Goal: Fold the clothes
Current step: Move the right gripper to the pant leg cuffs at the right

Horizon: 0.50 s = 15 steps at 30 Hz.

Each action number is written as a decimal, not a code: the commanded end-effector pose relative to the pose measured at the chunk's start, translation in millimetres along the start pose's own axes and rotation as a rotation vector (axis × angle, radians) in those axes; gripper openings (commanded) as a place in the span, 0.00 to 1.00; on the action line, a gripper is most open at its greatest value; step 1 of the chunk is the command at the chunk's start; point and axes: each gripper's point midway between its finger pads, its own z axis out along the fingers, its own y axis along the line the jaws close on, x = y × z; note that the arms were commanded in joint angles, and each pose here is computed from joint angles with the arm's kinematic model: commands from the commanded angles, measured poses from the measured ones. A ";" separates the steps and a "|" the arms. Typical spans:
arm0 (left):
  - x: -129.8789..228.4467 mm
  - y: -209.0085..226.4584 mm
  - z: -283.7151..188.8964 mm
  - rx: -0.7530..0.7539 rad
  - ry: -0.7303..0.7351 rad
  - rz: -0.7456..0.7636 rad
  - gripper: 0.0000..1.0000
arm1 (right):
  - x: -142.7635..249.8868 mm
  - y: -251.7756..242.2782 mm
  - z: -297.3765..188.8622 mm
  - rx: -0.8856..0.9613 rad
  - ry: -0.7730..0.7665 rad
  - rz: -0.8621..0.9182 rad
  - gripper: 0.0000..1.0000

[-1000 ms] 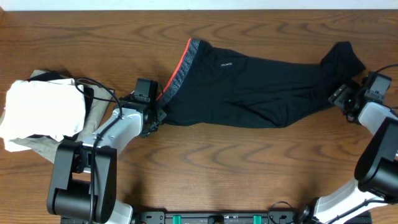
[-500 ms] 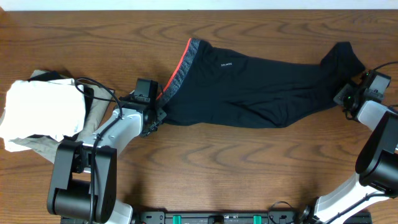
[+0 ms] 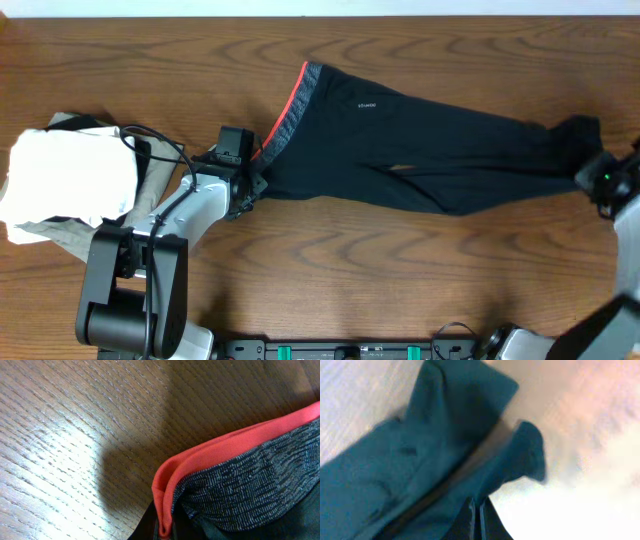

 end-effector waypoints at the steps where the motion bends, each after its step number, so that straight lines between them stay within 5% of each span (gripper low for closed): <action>1: 7.9 28.2 13.4 -0.099 0.012 0.010 0.06 | 7.4 -13.8 -27.4 0.051 -0.004 0.053 0.02; 15: 8.0 28.4 13.4 -0.100 0.014 0.037 0.06 | 44.6 -78.8 -72.5 0.354 0.062 0.107 0.04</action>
